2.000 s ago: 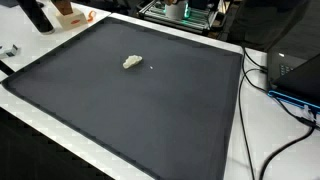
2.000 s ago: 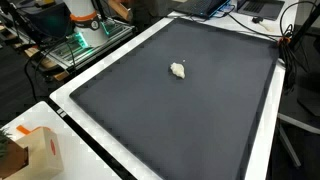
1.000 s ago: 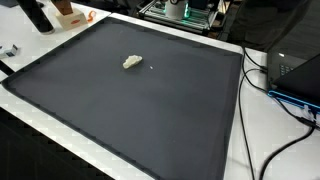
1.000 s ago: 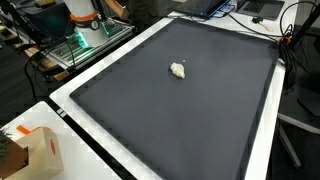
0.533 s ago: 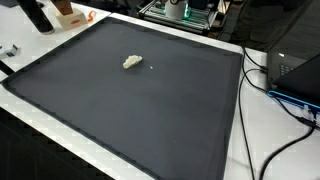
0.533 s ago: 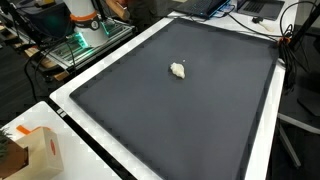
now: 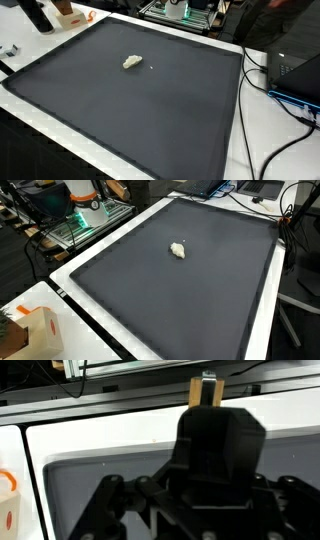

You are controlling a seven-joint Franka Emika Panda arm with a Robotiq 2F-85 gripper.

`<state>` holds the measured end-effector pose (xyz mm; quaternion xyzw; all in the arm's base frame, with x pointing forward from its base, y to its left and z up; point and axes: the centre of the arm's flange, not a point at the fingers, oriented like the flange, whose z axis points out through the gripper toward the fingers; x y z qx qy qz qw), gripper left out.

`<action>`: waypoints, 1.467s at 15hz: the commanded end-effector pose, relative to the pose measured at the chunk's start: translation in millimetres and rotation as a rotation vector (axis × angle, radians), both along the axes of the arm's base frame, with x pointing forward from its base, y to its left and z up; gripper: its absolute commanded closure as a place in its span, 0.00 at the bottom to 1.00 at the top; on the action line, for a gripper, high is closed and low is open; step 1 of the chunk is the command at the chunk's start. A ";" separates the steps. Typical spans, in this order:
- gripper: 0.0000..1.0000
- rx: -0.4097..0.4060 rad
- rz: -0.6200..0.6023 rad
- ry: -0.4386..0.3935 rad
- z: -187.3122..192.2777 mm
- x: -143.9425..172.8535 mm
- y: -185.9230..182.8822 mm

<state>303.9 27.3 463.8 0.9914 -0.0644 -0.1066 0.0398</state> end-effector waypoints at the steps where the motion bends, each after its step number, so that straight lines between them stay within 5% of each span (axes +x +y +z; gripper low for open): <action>1: 0.52 0.000 0.000 0.000 0.0 0.0 0.0; 17: 0.52 0.000 0.000 -0.001 0.0 0.1 0.0; 18: 0.77 0.003 0.008 -0.008 -2.6 7.0 -1.6; 22: 0.77 0.029 0.062 -0.134 -2.6 33.3 -10.1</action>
